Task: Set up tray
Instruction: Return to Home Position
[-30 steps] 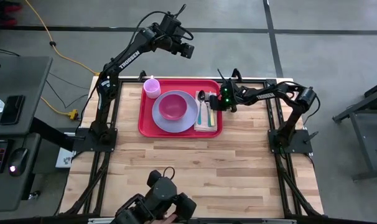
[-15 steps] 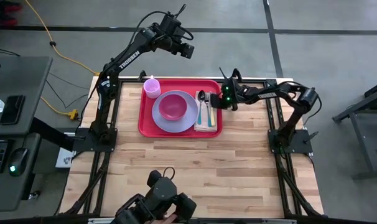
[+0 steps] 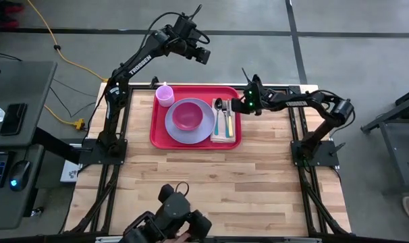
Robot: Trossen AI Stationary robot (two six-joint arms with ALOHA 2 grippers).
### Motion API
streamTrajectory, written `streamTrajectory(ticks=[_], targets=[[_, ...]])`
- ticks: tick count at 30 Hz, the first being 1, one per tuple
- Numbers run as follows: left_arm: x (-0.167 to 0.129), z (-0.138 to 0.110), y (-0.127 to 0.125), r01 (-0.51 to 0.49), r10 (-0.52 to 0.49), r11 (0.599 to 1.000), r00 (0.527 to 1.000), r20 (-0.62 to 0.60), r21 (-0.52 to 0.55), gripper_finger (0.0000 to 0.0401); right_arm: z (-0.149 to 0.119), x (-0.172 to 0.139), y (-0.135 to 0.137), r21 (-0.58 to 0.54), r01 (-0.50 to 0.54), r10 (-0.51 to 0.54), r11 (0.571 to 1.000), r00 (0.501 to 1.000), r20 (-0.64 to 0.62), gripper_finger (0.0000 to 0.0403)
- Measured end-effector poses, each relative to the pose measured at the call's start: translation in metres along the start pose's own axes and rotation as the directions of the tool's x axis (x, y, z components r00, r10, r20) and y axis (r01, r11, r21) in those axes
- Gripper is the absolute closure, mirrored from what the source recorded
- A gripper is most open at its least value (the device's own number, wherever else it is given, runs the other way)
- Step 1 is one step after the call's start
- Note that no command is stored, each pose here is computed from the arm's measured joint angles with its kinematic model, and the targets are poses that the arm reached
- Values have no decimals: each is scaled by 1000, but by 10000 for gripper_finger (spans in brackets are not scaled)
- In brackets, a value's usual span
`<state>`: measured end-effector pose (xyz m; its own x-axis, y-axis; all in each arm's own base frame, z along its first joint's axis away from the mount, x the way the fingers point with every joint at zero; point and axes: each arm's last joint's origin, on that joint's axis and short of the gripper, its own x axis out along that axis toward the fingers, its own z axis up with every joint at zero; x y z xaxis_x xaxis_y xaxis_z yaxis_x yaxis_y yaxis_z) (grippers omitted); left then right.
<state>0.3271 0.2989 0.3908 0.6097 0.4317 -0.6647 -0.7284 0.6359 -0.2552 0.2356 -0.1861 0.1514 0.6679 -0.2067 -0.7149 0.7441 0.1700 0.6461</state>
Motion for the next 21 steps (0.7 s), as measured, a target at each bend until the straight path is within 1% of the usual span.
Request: streamTrajectory(ticks=[2,4,7,11,14,18,21], targets=[[-3,0,0,-3,3,1000,1000,-3,11,190,2,-6,4,-20,-5,6,1000,999,37,368],[-12,1,-1,16,-16,999,1000,3,30,190,5,-14,7,-44,-10,14,999,997,78,367],[-33,2,-3,46,-47,996,999,5,80,190,10,-27,11,-85,-25,36,996,991,131,367],[-62,-4,-4,29,-25,990,999,-27,138,190,18,-49,16,-144,-37,67,989,974,215,372],[-88,-7,-5,11,-7,987,1000,-26,162,190,23,-66,18,-195,-15,71,981,956,285,377],[-113,-12,-6,5,1,985,999,-36,171,190,27,-88,18,-242,30,61,970,931,361,383],[-131,-16,-6,-22,29,983,999,-31,185,190,30,-104,17,-324,66,75,944,911,404,384]])
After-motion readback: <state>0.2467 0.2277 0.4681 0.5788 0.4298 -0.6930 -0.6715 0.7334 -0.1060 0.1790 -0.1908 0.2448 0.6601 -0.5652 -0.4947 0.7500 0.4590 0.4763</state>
